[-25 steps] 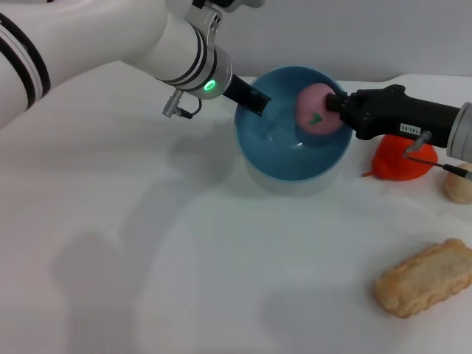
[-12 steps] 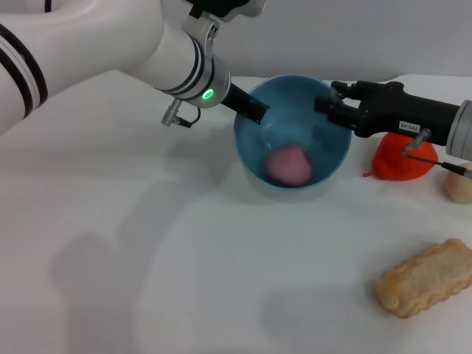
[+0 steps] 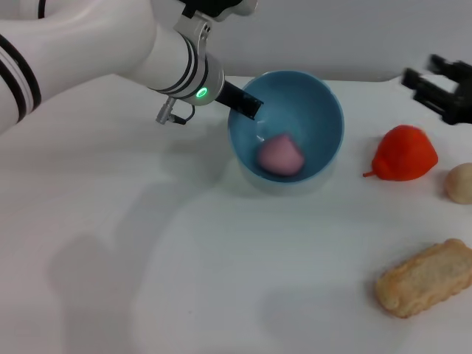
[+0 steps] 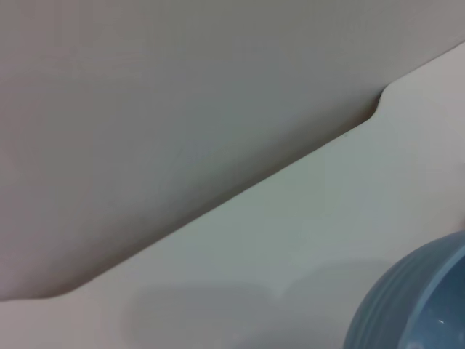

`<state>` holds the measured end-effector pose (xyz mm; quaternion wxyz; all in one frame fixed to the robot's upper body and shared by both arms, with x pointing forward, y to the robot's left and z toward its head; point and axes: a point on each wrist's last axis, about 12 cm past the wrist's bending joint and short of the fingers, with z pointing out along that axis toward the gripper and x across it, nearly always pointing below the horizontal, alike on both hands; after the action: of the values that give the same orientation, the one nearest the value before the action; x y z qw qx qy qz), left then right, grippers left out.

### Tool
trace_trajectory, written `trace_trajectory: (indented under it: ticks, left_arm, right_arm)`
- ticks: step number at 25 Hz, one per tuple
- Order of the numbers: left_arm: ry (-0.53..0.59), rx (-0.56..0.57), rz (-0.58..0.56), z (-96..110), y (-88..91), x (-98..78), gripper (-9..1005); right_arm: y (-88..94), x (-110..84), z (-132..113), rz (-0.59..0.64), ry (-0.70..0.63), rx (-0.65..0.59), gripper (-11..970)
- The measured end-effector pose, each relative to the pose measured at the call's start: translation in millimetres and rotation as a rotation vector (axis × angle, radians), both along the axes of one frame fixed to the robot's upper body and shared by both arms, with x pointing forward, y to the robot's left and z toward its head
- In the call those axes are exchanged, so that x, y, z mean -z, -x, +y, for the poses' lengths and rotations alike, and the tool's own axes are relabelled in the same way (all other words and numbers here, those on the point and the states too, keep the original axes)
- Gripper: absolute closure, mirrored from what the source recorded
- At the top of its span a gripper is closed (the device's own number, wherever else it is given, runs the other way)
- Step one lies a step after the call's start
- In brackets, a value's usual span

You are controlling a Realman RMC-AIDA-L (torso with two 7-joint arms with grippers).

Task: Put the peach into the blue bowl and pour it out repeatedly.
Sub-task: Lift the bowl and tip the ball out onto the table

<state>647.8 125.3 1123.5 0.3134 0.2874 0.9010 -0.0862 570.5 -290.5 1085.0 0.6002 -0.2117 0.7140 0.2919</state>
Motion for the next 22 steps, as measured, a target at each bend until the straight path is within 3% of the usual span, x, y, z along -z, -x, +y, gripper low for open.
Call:
trace_trajectory:
  ticks: [5, 11, 18, 22]
  left_arm:
    - [0.003, 0.002, -0.033, -1, -3.1, -2.7, 995]
    - [-0.021, 0.046, -0.113, -9, -5.6, -8.2, 995]
    - [-0.095, 0.191, -0.248, -39, -4.1, -22.8, 995]
    - [-0.116, 0.297, -0.333, -62, 5.8, -30.5, 996]
  right_arm:
    - [17.0, 12.1, -28, -0.018, 0.062, 0.109, 352]
    - [32.8, 37.8, -43, -0.023, 0.121, 0.240, 292]
    - [50.2, 58.4, -47, -0.043, 0.083, 0.375, 285]
    - [55.5, 62.2, -50, -0.035, 0.068, 0.408, 284]
